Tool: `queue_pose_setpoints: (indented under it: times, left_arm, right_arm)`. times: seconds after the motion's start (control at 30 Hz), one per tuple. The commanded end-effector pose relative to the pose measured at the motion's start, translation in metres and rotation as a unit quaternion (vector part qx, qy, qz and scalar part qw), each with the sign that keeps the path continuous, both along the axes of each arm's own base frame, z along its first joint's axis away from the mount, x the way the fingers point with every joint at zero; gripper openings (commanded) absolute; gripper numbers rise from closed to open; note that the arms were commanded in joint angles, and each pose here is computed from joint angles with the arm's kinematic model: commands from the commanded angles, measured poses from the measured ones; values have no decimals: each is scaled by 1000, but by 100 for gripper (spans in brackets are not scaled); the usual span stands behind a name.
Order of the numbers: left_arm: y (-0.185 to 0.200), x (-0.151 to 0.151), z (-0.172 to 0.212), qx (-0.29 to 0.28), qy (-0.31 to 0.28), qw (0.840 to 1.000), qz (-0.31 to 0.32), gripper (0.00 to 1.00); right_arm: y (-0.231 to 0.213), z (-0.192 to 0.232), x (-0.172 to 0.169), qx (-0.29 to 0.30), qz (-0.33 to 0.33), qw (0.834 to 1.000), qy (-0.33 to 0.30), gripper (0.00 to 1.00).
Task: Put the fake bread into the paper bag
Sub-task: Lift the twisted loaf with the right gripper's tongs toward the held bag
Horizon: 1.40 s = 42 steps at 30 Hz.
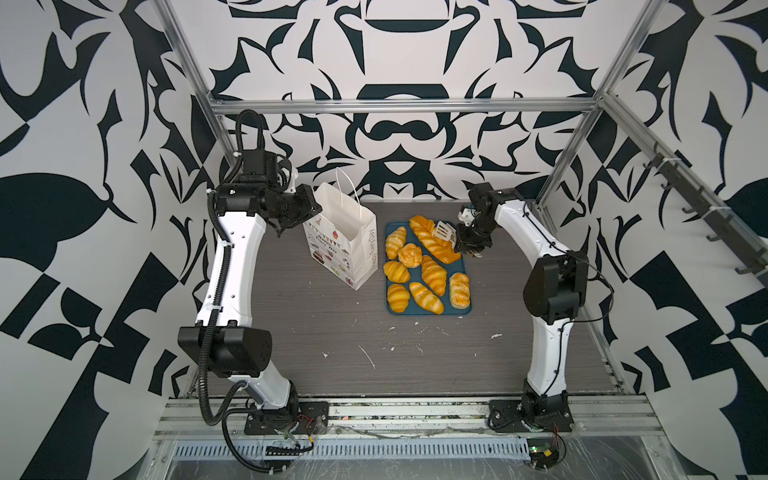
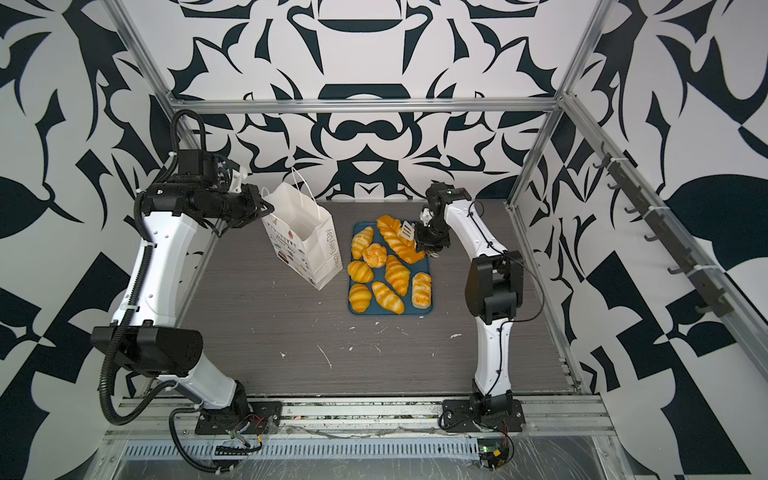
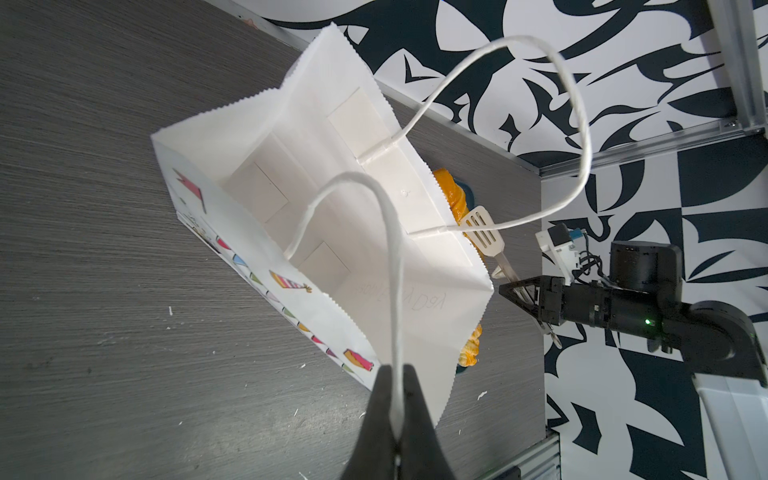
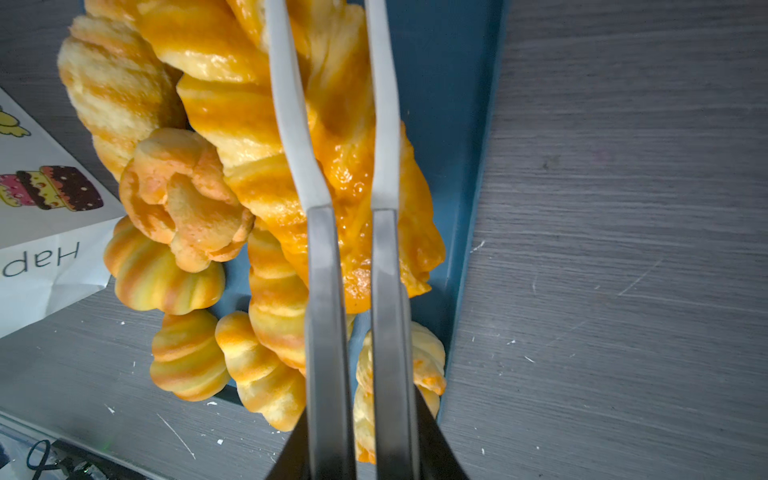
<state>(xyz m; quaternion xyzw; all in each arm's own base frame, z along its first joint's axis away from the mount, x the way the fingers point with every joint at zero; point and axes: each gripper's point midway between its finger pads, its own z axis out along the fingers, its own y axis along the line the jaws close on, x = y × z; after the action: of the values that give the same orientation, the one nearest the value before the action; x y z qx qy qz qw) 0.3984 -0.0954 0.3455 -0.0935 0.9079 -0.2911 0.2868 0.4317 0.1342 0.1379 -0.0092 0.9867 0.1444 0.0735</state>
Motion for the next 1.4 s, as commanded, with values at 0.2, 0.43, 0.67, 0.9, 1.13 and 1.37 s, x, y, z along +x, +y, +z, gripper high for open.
queue_pose_setpoints:
  times: [0.2,0.43,0.67,0.9,1.13,1.37]
  left_arm:
    - [-1,-2,-5,-9,18,1000,1,0]
    - [-1,-4,-5,-8,19,1000,2,0]
    - [0,-2,-5,-7,20,1000,5,0]
    - [-1,1,-3,-11,20,1000,6,0]
    - [-1,3,-3,-12,21,1000,8,0]
    - [-1,2,-2,-13,21,1000,11,0]
  right_arm:
    - [3,44,-4,18,-5,998,-52,20]
    - [6,81,-13,38,-10,996,-76,20]
    - [16,119,-22,72,-19,992,-105,20]
    - [36,163,-27,100,1,985,-143,20]
    - [56,212,-35,145,23,970,-193,21]
    - [81,255,-47,190,59,950,-242,21]
